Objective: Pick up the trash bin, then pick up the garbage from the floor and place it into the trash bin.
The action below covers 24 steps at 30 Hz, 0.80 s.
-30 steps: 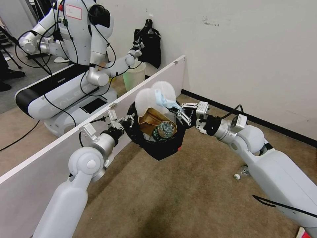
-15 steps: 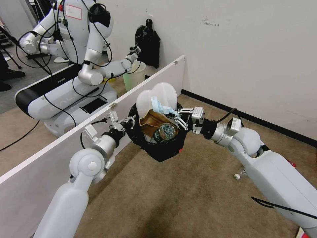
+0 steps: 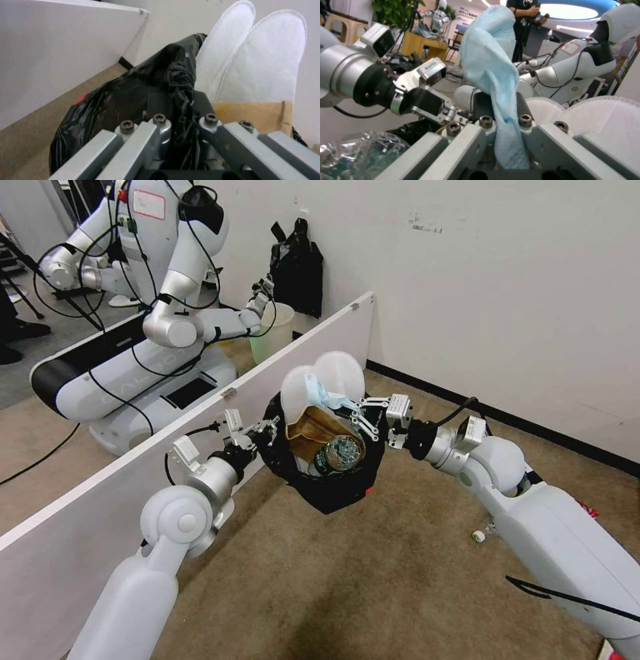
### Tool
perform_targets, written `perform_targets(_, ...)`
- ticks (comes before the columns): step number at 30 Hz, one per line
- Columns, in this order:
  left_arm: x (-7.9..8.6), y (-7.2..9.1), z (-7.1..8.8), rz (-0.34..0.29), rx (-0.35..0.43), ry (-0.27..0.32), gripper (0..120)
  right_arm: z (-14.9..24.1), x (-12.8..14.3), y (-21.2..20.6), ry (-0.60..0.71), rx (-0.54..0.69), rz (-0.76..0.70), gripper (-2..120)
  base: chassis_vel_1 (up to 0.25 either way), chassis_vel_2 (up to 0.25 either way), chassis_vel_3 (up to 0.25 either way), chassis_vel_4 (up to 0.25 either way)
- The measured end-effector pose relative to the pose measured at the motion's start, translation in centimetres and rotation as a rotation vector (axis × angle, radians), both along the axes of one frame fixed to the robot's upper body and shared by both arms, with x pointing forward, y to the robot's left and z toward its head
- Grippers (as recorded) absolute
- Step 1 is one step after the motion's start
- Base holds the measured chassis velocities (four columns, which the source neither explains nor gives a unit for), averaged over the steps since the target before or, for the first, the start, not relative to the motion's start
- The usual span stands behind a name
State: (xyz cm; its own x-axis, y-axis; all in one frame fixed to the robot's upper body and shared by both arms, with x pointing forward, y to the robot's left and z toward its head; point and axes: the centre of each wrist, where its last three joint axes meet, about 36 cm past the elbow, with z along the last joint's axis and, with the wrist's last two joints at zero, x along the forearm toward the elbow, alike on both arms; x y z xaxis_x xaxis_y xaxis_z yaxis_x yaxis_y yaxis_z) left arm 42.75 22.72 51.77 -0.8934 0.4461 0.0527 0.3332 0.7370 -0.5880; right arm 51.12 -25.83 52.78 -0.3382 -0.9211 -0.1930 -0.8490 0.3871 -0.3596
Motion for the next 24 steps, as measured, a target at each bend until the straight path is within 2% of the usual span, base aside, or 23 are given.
perform_targets(17, -0.37, -0.43, 0.27, -0.021, -0.003, -0.004, 3, -0.26, -0.03, 0.01, 0.006, -0.005, -0.012, 1, 0.000, 0.000, 0.000, 0.000)
perform_targets(22, -0.29, -0.39, 0.28, -0.019, -0.003, -0.004, 3, -0.14, 0.03, 0.06, 0.002, -0.002, -0.019, 25, 0.000, 0.000, 0.000, 0.000)
perform_targets(24, -0.22, -0.34, 0.23, -0.017, -0.002, -0.003, 3, -0.09, 0.08, 0.09, 0.001, 0.000, -0.019, 28, 0.000, 0.000, 0.000, 0.000)
